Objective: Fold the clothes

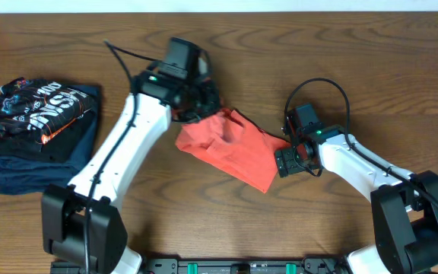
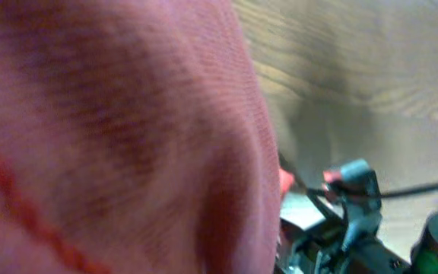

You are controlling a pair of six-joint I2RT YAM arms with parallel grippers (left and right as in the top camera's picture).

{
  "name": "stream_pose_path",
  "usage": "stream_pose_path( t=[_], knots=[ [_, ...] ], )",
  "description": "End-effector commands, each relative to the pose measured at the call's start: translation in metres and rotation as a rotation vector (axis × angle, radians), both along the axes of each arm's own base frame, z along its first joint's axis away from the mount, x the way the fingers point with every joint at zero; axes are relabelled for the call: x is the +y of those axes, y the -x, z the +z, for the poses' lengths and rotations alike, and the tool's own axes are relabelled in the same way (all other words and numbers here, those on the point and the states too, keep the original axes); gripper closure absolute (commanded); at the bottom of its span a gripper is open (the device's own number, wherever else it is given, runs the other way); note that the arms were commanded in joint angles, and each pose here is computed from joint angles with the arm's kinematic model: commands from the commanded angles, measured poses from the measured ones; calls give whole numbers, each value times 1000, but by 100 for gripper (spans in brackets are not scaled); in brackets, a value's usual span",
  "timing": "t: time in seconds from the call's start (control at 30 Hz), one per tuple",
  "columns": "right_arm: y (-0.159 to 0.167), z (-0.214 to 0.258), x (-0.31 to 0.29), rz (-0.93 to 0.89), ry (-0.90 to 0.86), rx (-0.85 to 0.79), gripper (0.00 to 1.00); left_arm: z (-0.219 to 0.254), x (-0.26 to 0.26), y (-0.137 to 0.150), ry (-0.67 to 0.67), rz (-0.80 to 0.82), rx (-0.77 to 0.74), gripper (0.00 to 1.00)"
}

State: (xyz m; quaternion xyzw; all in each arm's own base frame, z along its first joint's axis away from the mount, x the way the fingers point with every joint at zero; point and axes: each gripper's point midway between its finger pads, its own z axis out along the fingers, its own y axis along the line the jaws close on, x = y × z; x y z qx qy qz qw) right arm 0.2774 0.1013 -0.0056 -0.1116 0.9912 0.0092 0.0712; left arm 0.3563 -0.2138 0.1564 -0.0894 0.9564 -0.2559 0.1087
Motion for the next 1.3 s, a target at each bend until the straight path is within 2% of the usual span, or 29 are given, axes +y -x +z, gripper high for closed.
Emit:
stream_pose_path(
  t=[0.0,0.37,0.7,0.83,0.87,0.93,1.13,1.27],
  knots=[
    [14,-7,4,-8,-17,47,9,15,-15,5,-6,-17,-40,94],
    [16,-8,3,-8,-13,56,9,-15,-69,45,-77,-177,6,94],
    [18,-8,3,-9,-12,61,8,-33,-82,61,-130,-224,34,93],
    [18,-8,3,-9,-11,61,7,-33,-84,63,-130,-230,33,83],
    [18,-8,3,-9,-11,61,6,-33,-84,63,-129,-230,33,76],
    [18,-8,3,-9,-12,62,1,-32,-85,64,-122,-237,33,75],
    [18,-8,3,-9,-14,63,1,-11,-91,67,-56,-308,-11,74],
    [19,-7,3,-9,-12,67,1,24,-81,64,-28,-339,-118,65]
  ],
)
